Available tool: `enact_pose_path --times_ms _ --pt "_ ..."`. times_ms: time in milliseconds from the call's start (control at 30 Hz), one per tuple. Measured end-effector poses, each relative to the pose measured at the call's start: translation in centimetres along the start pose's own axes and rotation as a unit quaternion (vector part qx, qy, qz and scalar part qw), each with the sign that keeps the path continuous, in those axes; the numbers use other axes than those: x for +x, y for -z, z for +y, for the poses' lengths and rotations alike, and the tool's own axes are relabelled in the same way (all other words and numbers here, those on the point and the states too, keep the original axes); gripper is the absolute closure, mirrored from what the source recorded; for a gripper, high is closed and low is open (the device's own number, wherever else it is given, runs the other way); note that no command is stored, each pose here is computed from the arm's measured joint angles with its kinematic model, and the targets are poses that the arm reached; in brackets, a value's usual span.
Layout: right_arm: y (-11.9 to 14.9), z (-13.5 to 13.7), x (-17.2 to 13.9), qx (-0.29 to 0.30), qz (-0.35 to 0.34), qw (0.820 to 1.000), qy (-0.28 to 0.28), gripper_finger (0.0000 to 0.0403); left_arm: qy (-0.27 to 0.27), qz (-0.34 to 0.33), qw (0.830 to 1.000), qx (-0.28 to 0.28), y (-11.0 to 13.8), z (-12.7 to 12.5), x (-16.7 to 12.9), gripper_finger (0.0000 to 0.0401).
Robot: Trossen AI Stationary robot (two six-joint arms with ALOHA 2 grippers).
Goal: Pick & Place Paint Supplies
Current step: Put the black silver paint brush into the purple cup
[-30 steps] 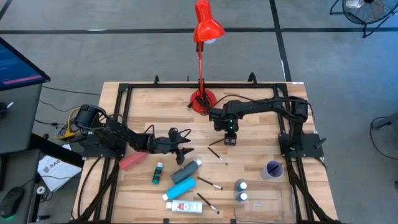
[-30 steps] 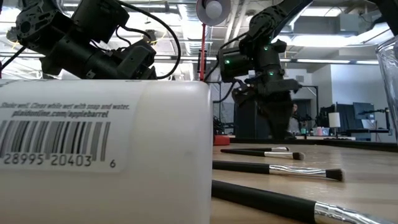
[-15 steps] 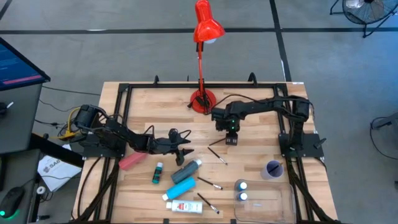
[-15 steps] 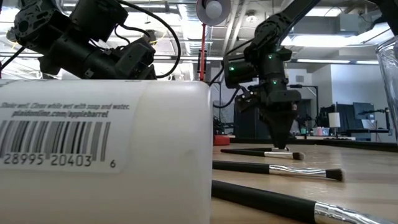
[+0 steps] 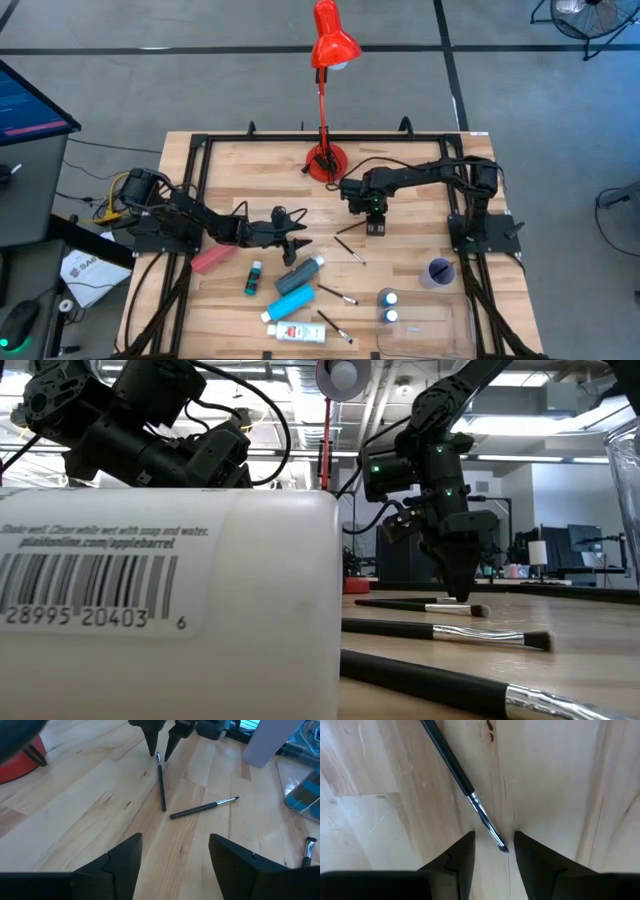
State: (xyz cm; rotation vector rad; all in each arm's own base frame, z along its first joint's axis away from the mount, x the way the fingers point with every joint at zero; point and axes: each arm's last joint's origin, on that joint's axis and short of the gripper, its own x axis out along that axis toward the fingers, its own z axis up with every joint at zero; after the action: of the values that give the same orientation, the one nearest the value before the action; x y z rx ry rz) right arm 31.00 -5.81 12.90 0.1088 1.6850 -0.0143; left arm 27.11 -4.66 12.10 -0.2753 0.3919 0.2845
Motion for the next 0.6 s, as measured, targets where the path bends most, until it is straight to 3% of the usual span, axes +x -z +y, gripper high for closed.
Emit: enact_pose_path --times_ms 600 --pt "0.2 1.7 0.5 -0.035 0.012 0.999 0.031 0.0379 0.0 0.0 1.0 0.001 0.0 0.0 0.0 0.0193"
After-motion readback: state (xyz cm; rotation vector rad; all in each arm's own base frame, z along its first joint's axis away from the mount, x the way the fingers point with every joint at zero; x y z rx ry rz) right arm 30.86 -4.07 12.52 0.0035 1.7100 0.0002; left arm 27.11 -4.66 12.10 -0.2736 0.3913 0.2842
